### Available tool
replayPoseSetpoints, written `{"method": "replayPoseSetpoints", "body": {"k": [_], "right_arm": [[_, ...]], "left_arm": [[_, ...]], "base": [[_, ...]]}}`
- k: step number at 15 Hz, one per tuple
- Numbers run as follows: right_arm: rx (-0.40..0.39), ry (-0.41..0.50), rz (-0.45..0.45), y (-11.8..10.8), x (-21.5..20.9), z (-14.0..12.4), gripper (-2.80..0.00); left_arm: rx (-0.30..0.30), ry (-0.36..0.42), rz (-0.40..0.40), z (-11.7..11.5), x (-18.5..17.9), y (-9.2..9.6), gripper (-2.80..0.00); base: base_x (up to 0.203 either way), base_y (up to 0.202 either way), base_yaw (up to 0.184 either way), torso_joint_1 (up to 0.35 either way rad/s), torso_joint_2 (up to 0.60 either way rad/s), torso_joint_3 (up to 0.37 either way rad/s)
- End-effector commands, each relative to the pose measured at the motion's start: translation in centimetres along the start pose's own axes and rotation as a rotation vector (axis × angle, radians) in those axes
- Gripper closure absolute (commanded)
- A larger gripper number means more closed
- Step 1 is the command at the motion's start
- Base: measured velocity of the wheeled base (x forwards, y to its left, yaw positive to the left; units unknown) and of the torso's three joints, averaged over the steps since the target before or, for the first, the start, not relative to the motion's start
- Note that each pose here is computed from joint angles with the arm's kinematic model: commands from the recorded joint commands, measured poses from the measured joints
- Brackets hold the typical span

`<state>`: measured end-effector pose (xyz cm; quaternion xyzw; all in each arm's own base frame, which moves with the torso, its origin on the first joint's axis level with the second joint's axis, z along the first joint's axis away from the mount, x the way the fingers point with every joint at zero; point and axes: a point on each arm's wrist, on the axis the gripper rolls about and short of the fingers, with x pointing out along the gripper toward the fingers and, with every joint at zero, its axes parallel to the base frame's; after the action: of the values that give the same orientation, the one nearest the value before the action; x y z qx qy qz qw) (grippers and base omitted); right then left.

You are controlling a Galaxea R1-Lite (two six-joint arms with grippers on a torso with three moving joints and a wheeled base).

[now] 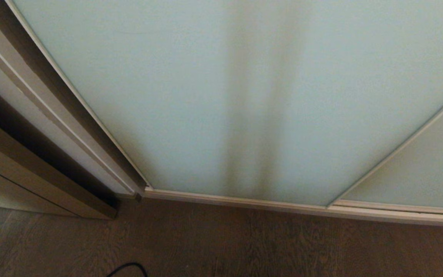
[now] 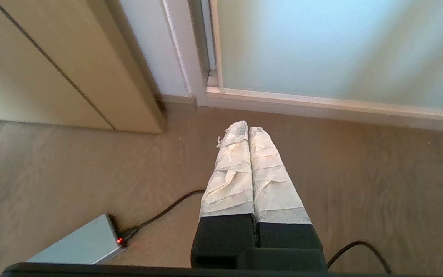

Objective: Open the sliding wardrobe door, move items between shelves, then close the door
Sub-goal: Open the door

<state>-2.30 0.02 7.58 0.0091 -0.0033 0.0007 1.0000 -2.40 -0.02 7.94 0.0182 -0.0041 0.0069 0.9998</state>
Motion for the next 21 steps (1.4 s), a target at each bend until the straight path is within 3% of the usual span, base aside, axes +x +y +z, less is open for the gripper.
{"method": "replayPoseSetpoints", "body": {"k": [1,4,8,11,16,21], "right_arm": [[0.0,0.001,0.0,0.0,0.0,0.0,0.0],[0.0,0.002,0.0,0.0,0.0,0.0,0.0],[0.0,0.002,0.0,0.0,0.0,0.0,0.0],[0.0,0.002,0.0,0.0,0.0,0.0,0.0],[0.0,0.002,0.0,0.0,0.0,0.0,0.0],[0.0,0.002,0.0,0.0,0.0,0.0,0.0]], "left_arm": [[0.003,-0.101,0.011,3.3,-1.0,0.1,0.0],[-0.004,-0.216,0.069,10.1,-2.3,0.5,0.0],[-0.06,-0.337,0.353,20.8,-0.3,1.5,0.0],[-0.118,-0.442,0.517,26.1,2.5,2.0,0.0],[-0.142,-0.475,0.637,28.4,10.8,2.4,0.0],[-0.138,-0.456,0.648,29.6,17.0,2.5,0.0]], "base": [[0.0,0.0,0.0,0.0,0.0,0.0],[0.0,0.0,0.0,0.0,0.0,0.0],[0.0,0.0,0.0,0.0,0.0,0.0],[0.0,0.0,0.0,0.0,0.0,0.0],[0.0,0.0,0.0,0.0,0.0,0.0],[0.0,0.0,0.0,0.0,0.0,0.0]]}}
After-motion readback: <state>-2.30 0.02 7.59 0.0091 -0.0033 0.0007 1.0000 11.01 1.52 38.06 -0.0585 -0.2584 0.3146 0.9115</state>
